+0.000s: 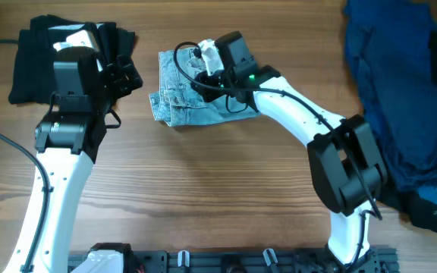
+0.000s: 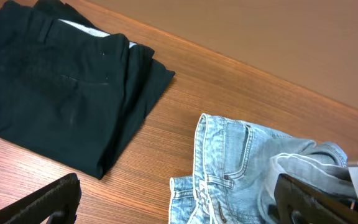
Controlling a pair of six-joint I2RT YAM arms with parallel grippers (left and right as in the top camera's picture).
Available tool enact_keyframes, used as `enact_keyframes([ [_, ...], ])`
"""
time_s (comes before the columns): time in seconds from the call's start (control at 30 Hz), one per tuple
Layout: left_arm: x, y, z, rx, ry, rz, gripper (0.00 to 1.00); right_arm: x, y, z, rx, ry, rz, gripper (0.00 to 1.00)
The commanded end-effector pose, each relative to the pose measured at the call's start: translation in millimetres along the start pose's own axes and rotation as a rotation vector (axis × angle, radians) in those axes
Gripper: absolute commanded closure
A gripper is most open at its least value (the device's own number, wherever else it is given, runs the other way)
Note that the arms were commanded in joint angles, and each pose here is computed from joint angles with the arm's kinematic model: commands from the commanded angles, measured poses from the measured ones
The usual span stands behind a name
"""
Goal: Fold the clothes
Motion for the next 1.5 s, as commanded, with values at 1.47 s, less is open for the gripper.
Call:
enact_keyframes([
  [1.47, 13.5, -6.8, 6.5, -0.032, 0.004, 0.076, 0.0, -30.9, 88.3, -72.0, 0.162, -0.533, -0.019, 0.0],
])
Point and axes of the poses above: each gripper's point midway between its finger pads, its own y axis back along the fingers, its own z axis along the line the jaws close on, x = y × z, the point moved 6 cm from there along y, back along the fingers, and after that the axes turned 4 degrees about y, right-handed, at the moved point
